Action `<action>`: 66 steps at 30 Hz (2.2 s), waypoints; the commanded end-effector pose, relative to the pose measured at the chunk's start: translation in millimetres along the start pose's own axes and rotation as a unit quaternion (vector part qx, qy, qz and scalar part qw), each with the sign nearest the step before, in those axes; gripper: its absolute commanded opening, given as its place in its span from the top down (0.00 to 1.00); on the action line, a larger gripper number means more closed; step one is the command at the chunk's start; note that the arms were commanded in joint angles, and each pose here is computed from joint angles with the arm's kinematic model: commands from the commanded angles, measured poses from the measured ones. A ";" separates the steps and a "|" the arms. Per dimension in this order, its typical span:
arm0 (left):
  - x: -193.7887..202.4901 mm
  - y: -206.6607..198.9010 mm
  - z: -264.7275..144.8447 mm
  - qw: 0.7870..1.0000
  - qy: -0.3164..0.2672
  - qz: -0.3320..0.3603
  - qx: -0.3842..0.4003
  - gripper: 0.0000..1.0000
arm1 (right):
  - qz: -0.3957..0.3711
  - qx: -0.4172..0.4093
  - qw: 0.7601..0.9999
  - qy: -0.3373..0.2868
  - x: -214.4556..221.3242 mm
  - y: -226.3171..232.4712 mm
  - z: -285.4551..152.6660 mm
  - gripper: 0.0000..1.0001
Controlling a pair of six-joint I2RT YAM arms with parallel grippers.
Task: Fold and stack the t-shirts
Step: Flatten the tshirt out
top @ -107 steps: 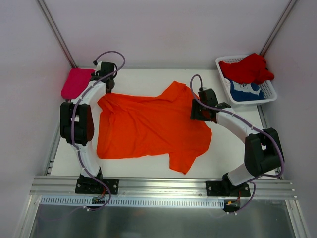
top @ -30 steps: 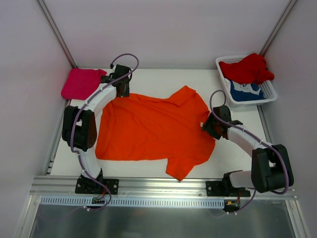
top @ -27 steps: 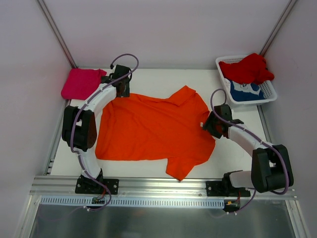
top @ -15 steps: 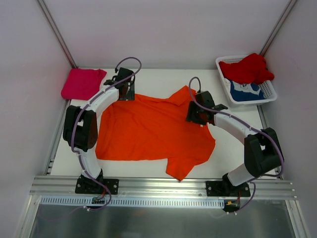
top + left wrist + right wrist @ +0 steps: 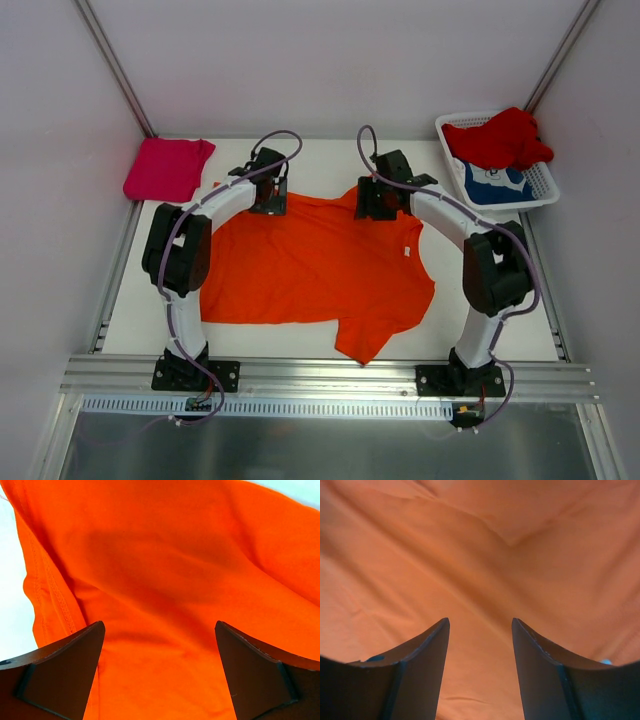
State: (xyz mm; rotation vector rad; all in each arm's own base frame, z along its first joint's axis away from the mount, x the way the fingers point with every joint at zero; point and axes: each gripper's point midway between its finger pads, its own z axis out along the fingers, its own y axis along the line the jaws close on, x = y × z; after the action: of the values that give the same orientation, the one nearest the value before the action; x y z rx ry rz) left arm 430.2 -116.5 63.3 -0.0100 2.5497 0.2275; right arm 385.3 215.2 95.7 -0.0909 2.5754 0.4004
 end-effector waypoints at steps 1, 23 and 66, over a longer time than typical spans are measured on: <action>-5.6 -6.8 -12.6 1.000 -0.012 -0.008 0.013 0.06 | -0.014 -0.082 0.996 0.043 -5.3 26.6 10.5 0.44; -19.0 16.9 -27.6 0.999 -0.035 -0.026 -0.001 0.03 | 0.006 -0.172 0.985 0.034 -16.7 29.3 -6.7 0.44; 44.1 14.4 -88.0 0.974 -0.036 -0.152 0.164 0.03 | 0.027 -0.083 0.992 -0.090 36.7 -29.8 -81.0 0.42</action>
State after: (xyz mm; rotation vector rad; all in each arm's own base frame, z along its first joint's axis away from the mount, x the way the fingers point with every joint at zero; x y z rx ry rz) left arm 350.9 -106.6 94.9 -0.1969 2.5301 -0.1751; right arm 317.8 158.5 117.1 -0.0262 2.4758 0.5822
